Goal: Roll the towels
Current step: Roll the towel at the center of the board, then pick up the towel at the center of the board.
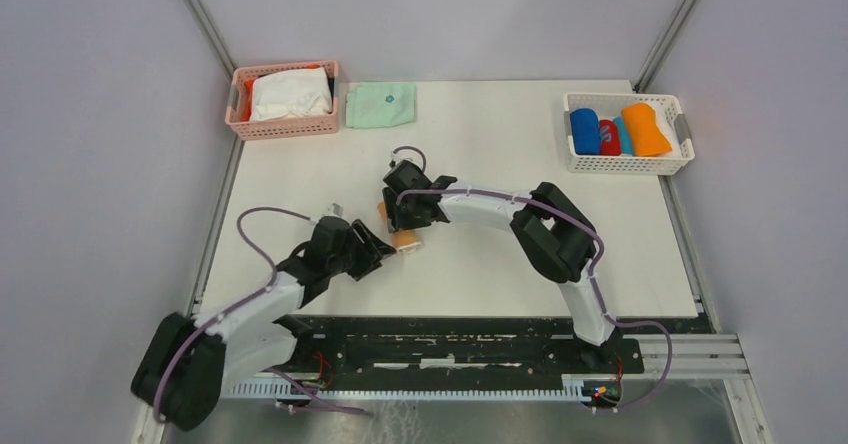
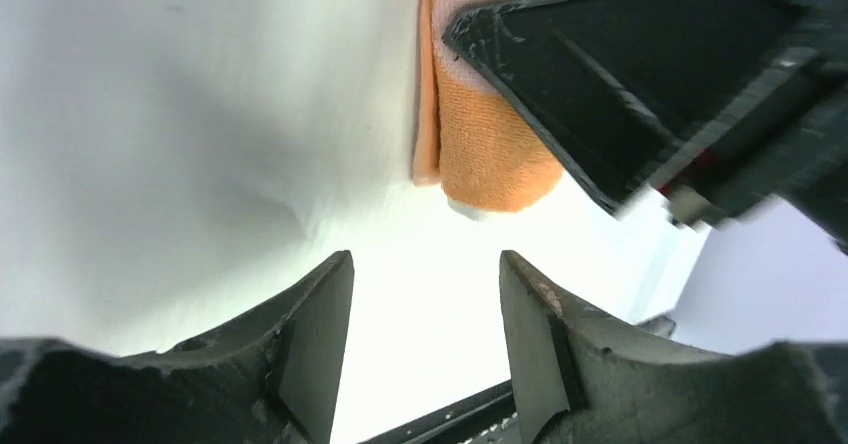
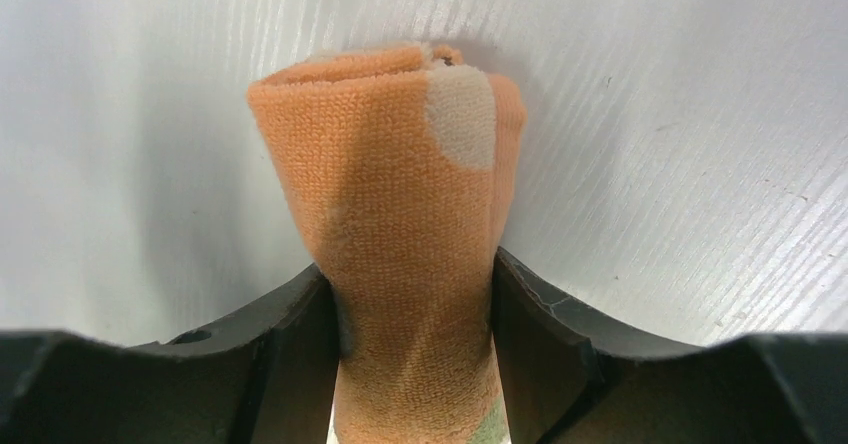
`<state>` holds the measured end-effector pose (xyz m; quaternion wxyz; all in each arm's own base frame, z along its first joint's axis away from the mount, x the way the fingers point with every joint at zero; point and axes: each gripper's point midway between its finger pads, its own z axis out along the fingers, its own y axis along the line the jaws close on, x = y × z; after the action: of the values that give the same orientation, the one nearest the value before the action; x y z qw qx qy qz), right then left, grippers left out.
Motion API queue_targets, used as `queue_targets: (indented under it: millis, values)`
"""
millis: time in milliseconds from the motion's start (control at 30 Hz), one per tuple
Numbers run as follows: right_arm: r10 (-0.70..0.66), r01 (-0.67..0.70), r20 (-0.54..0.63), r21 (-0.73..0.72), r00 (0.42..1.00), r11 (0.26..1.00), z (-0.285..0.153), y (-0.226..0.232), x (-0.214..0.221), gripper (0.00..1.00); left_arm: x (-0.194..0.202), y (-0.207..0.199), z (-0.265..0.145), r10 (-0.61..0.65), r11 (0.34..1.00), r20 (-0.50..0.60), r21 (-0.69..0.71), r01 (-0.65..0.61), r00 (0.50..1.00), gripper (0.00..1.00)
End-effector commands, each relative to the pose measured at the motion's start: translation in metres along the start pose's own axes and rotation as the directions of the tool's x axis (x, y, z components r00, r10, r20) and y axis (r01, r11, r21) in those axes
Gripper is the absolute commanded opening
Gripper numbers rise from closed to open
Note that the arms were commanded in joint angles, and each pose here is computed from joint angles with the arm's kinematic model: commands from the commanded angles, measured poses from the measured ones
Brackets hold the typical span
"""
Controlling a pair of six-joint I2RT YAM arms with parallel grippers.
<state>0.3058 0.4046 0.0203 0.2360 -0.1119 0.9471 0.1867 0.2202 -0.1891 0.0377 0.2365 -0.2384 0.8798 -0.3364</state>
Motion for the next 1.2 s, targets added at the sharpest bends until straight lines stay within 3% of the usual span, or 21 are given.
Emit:
queue_targets:
  millis: [0, 167, 433, 667, 800, 1000, 1167]
  values:
    - [-0.135, 0.252, -0.333, 0.339, 0.933, 0.906, 0.001, -0.087, 0.090, 0.60, -0.033, 0.029, -0.053, 0.094, 0.976, 0.193, -0.211, -0.052, 0.977, 0.62]
    - [-0.211, 0.363, -0.377, 0.394, 0.902, 0.844, -0.003, -0.089, 0.089, 0.62, -0.065, 0.015, -0.106, 0.157, 0.969, 0.356, -0.233, -0.075, 0.921, 0.65]
    - [-0.239, 0.453, -0.454, 0.454, 0.859, 0.768, -0.004, -0.104, 0.090, 0.61, -0.113, -0.029, -0.151, 0.304, 0.938, 0.469, -0.300, -0.175, 0.829, 0.67]
    - [-0.288, 0.498, -0.460, 0.442, 0.840, 0.746, -0.017, -0.118, 0.068, 0.41, -0.155, -0.081, -0.172, 0.467, 0.880, 0.520, -0.351, -0.319, 0.715, 0.68]
    - [-0.287, 0.458, -0.409, 0.418, 0.866, 0.784, -0.042, -0.134, 0.035, 0.35, -0.174, -0.102, -0.183, 0.534, 0.845, 0.556, -0.383, -0.374, 0.637, 0.70]
    - [-0.225, 0.326, -0.273, 0.420, 0.935, 0.847, -0.106, -0.197, -0.041, 0.31, -0.197, -0.105, -0.197, 0.620, 0.783, 0.573, -0.492, -0.380, 0.536, 0.70]
    - [-0.151, 0.201, -0.148, 0.425, 0.977, 0.882, -0.160, -0.265, -0.097, 0.29, -0.198, -0.092, -0.187, 0.644, 0.762, 0.560, -0.533, -0.369, 0.522, 0.70]
